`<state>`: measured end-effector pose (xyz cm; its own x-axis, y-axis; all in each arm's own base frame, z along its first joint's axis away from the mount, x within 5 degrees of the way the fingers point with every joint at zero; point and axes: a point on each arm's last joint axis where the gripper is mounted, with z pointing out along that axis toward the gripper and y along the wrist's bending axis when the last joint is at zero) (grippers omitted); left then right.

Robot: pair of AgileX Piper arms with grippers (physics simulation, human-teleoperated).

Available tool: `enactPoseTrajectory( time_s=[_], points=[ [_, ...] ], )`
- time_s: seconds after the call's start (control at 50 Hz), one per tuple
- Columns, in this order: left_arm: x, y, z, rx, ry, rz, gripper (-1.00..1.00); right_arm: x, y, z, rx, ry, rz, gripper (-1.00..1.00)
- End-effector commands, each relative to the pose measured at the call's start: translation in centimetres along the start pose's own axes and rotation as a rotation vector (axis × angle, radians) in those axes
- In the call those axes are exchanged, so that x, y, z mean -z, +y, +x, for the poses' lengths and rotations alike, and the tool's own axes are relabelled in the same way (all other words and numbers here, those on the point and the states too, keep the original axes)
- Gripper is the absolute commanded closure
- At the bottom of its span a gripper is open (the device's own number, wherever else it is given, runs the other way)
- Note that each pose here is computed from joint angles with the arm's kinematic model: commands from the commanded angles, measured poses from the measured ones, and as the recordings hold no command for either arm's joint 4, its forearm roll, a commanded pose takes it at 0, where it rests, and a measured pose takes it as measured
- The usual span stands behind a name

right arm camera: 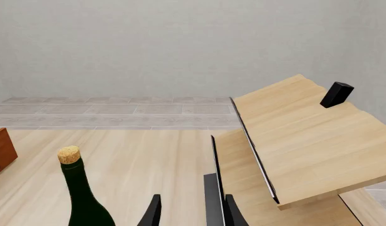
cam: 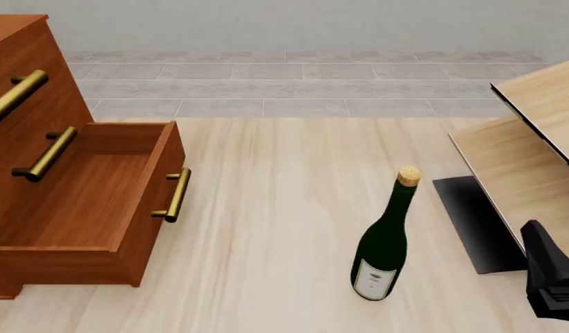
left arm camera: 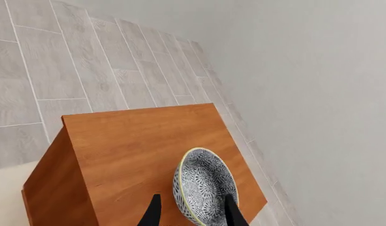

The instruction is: Put the bowl on top of the cabinet.

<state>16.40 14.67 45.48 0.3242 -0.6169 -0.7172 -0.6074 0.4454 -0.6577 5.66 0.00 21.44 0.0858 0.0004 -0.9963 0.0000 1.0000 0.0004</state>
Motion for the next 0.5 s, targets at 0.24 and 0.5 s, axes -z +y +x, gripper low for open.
enactPoseTrajectory(
  time_s=[0.24, 0.5],
  points=[
    [4.0, -1.3, -2.2, -0.004, -0.124, 0.077, -1.00, 0.0, 0.0, 0.0, 0.000, 0.000, 0.000, -1.00],
    [6.4, -2.0, -2.9, -0.030, -0.189, 0.127, -1.00, 0.0, 0.0, 0.0, 0.000, 0.000, 0.000, -1.00]
  ],
)
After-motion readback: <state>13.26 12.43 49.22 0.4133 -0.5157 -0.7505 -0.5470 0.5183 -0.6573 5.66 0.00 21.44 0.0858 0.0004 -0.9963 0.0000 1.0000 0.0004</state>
